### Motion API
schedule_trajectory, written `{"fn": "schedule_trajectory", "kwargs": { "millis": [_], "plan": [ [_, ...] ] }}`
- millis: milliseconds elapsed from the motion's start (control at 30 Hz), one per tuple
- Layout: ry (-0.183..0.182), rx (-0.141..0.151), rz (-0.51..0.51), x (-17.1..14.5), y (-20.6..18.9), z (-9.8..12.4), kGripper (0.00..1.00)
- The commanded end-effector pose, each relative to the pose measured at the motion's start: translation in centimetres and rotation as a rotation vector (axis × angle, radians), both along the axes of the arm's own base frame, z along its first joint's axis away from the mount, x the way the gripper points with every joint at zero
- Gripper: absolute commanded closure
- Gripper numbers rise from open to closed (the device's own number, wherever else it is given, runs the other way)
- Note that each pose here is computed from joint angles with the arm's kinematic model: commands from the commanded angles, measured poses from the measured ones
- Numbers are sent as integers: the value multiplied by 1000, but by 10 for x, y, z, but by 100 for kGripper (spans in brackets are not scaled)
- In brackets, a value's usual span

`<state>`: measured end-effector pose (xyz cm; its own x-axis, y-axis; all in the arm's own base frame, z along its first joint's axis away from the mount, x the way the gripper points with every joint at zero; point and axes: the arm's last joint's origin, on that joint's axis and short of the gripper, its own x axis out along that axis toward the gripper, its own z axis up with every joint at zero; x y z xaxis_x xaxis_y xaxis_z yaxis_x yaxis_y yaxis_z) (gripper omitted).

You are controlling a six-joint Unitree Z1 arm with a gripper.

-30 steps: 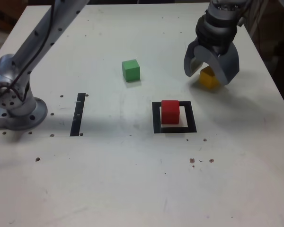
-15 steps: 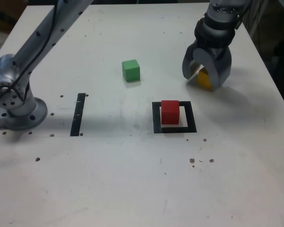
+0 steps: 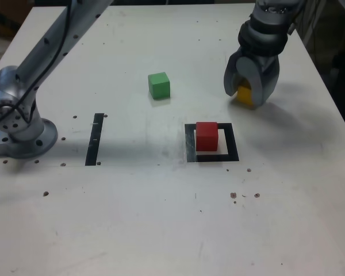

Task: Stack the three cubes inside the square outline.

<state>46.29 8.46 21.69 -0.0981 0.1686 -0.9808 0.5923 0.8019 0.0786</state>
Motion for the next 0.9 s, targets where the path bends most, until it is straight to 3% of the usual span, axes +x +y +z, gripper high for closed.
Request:
{"fn": "schedule_trajectory", "kwargs": {
  "millis": [0,167,333,667,867],
  "plan": [
    [0,3,6,0,1,0,76],
    [-8,4,8,0,1,6,81],
    [-26,11,38,-8,-1,28,88],
    [-46,83,300,-73,-60,101,89],
    [-2,55,429,-98,-100,101,89]
  ]
}}
